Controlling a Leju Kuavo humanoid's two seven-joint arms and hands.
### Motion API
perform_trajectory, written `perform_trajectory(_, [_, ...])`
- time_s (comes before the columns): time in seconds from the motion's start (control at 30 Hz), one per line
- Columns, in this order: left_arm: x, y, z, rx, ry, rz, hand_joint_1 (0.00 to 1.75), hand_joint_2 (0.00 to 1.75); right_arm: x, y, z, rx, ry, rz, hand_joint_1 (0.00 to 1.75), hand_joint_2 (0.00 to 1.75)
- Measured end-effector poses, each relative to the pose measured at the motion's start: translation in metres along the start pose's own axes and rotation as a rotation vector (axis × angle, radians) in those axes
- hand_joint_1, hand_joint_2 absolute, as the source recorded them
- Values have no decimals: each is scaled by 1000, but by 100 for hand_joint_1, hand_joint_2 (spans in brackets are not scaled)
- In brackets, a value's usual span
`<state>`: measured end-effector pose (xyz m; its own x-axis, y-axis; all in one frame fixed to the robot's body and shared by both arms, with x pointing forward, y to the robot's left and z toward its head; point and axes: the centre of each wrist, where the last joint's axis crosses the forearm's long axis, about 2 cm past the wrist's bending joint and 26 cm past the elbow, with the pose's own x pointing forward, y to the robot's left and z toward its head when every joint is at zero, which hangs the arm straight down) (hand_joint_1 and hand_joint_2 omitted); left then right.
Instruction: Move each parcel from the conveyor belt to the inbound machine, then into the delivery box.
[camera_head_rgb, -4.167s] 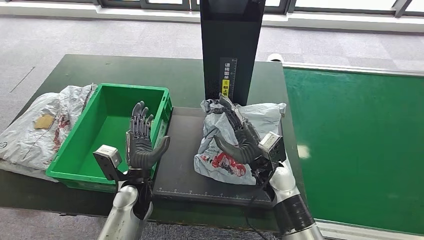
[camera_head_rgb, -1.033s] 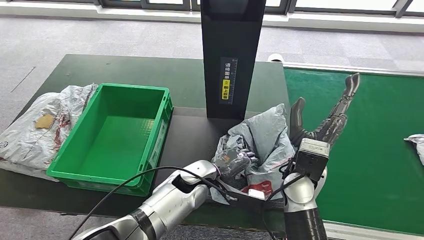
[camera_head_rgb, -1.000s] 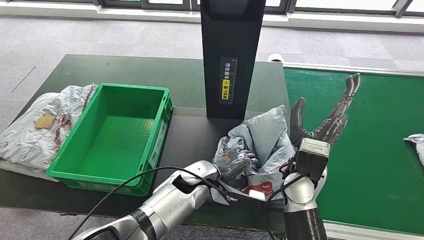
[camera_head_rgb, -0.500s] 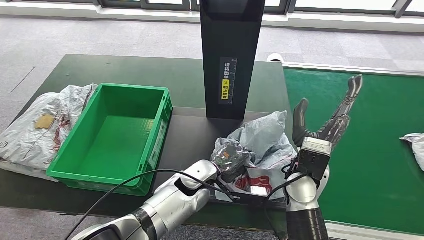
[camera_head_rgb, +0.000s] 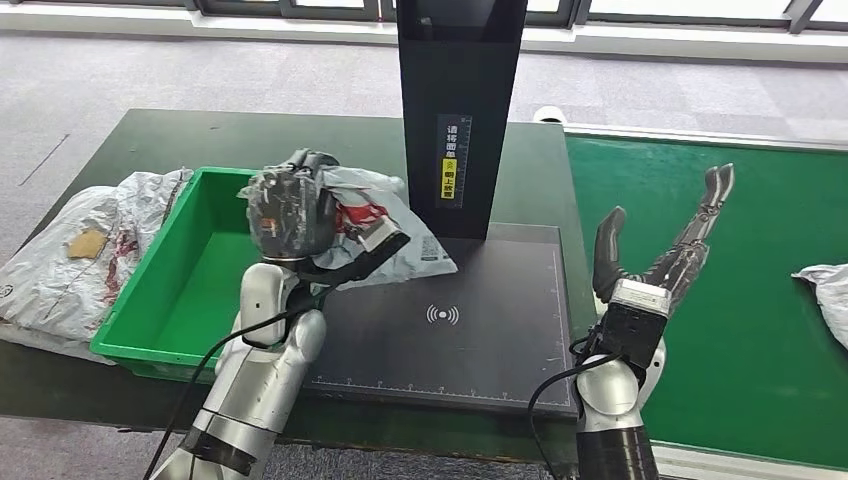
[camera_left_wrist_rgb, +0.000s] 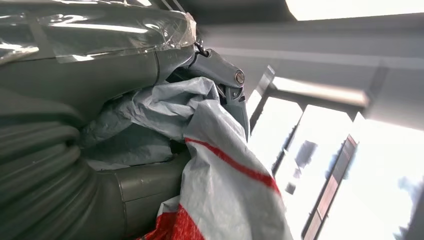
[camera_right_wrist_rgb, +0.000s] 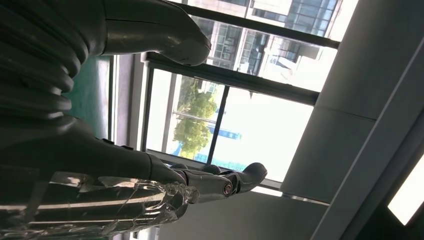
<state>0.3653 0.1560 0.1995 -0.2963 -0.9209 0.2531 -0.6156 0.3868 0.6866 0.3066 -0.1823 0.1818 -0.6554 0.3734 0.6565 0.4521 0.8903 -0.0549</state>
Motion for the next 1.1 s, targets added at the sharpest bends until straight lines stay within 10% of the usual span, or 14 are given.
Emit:
perform_trajectory(0.43, [-98, 84, 0, 367, 243, -116, 175, 175, -1, 0, 1, -19, 13, 2, 0, 175])
perform_trajectory(1.1, [-142, 7, 53, -33, 574, -114, 175, 175, -2, -1, 5, -6, 27, -15, 0, 175])
